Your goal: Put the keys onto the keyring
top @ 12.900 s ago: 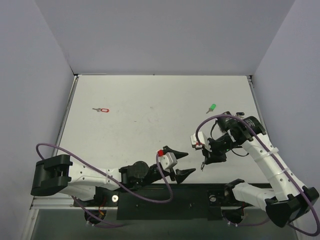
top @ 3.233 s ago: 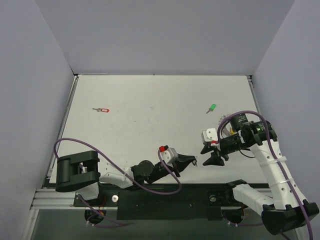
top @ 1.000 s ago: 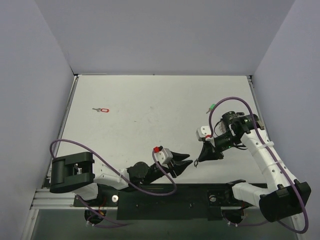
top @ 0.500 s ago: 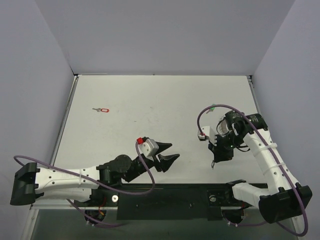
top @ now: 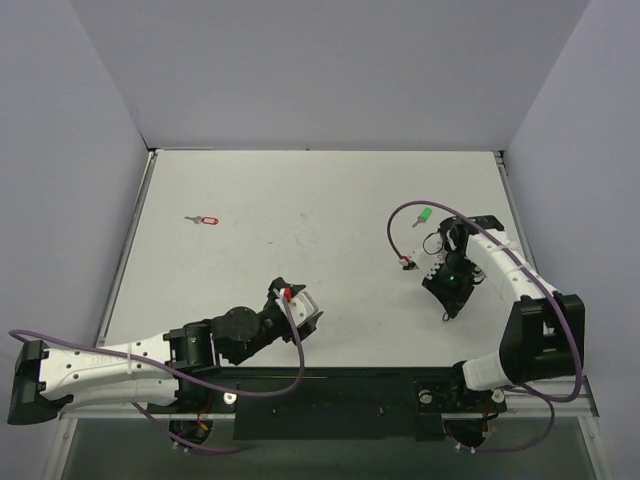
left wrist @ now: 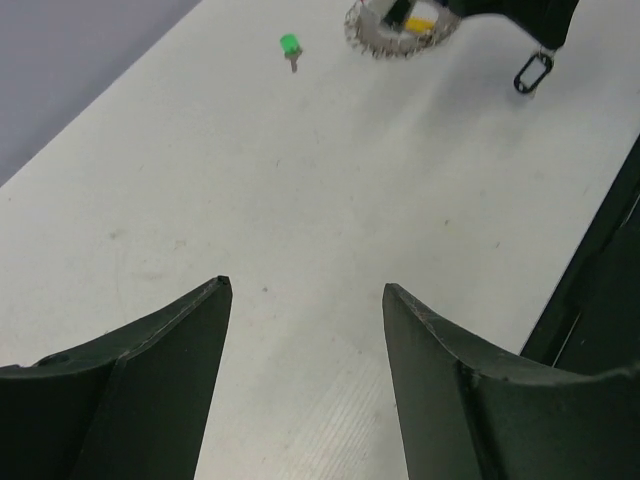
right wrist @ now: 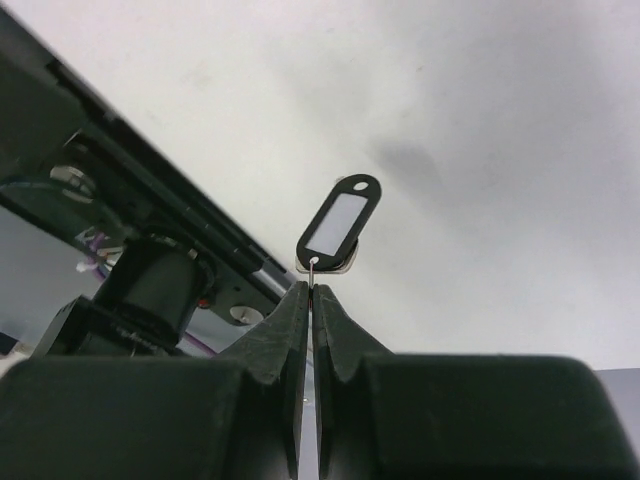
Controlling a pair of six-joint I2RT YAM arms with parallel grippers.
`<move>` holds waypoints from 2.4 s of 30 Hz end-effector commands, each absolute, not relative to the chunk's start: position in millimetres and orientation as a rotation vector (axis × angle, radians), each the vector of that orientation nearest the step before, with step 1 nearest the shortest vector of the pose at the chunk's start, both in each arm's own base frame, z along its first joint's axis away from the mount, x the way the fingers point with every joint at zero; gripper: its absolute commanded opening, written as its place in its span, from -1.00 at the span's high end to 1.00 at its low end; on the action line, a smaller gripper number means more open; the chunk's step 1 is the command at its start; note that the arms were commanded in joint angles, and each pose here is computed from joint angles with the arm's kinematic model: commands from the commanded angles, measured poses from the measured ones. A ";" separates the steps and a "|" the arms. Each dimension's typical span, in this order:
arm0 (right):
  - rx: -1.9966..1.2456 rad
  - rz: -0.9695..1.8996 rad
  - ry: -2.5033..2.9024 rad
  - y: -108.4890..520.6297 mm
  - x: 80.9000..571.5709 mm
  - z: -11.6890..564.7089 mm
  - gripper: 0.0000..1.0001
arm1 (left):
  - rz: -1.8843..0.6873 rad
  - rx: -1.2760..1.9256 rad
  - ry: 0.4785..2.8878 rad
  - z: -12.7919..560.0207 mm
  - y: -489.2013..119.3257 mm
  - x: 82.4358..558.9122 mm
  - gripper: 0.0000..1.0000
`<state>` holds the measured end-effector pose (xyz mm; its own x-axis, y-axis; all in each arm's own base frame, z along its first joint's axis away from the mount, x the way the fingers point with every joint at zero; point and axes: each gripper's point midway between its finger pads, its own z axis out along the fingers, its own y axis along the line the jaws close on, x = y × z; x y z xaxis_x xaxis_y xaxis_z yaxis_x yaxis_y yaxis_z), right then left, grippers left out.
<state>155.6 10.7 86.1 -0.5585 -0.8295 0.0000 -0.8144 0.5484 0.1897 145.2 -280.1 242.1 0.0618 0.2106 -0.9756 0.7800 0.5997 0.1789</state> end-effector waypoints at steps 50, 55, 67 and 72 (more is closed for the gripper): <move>1.390 0.043 -2.509 86.7 266.0 23.9 0.87 | -0.882 0.582 1.573 215.4 -277.0 123.4 -0.44; 1.391 0.027 -2.532 89.4 265.9 28.5 0.79 | -0.894 0.571 1.581 214.9 -277.1 122.9 -0.44; 1.410 0.010 -2.639 90.8 271.1 55.9 0.55 | -0.918 0.560 1.574 223.9 -277.8 121.2 -0.44; 1.407 -0.043 -2.735 87.4 273.0 77.9 0.53 | -0.933 0.545 1.561 231.7 -277.5 121.2 -0.45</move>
<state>277.4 93.7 41.7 -0.5448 -0.8301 0.1190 -0.8299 0.5541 0.0652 123.4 -273.8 200.8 -0.2192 -0.0595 -0.9739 0.7691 0.6036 -0.2100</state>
